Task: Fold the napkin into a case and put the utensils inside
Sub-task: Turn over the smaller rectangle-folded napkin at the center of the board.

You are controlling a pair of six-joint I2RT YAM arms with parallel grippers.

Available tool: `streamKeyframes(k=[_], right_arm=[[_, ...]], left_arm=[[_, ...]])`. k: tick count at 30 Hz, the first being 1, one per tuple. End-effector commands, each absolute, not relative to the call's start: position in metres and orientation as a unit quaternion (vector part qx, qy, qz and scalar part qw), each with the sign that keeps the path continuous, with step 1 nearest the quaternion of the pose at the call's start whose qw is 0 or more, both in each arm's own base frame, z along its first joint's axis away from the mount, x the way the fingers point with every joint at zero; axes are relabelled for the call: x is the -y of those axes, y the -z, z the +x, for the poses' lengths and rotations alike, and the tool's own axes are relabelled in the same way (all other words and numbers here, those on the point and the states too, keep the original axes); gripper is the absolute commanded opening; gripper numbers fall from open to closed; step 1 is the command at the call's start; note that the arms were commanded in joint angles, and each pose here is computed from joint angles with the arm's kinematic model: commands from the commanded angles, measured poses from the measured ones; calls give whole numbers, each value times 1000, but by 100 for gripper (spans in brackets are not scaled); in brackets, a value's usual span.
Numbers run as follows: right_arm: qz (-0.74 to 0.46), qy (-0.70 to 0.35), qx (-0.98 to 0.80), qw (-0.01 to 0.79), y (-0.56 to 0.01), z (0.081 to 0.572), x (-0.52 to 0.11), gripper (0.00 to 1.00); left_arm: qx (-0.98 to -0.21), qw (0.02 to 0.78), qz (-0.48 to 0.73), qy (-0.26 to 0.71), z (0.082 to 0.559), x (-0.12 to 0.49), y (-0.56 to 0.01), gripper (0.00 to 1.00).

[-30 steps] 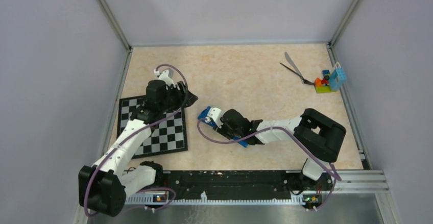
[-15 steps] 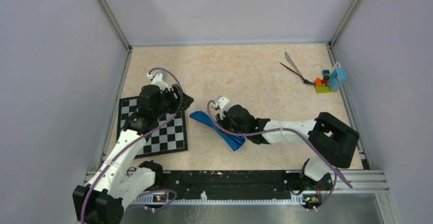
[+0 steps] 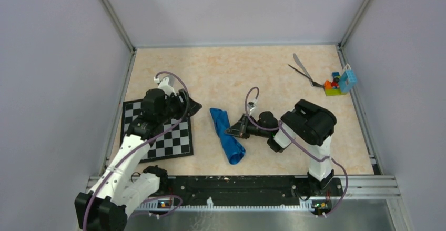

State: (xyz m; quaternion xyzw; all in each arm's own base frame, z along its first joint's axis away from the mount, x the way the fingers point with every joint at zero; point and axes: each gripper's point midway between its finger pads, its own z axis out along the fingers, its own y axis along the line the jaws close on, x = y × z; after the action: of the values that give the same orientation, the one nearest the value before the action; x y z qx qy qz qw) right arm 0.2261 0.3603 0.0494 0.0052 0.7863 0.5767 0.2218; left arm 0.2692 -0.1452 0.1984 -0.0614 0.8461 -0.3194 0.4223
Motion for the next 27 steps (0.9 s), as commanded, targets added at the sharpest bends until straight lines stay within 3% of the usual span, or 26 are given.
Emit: streamKeyframes(k=[1, 12, 19, 24, 27], right_arm=[[8, -666, -708, 237, -100, 233, -350, 0], [75, -645, -717, 254, -80, 258, -272, 0], [137, -538, -790, 258, -23, 256, -204, 37], [98, -338, -886, 301, -4, 263, -157, 51], [77, -284, -896, 333, -37, 266, -145, 52]], left_arm=[[-837, 425, -53, 340, 272, 152, -203, 64], [-836, 390, -37, 385, 277, 173, -189, 63], [-842, 358, -8, 404, 275, 210, -170, 63], [-847, 333, 33, 412, 279, 263, -155, 63], [-841, 319, 48, 435, 288, 294, -147, 61]])
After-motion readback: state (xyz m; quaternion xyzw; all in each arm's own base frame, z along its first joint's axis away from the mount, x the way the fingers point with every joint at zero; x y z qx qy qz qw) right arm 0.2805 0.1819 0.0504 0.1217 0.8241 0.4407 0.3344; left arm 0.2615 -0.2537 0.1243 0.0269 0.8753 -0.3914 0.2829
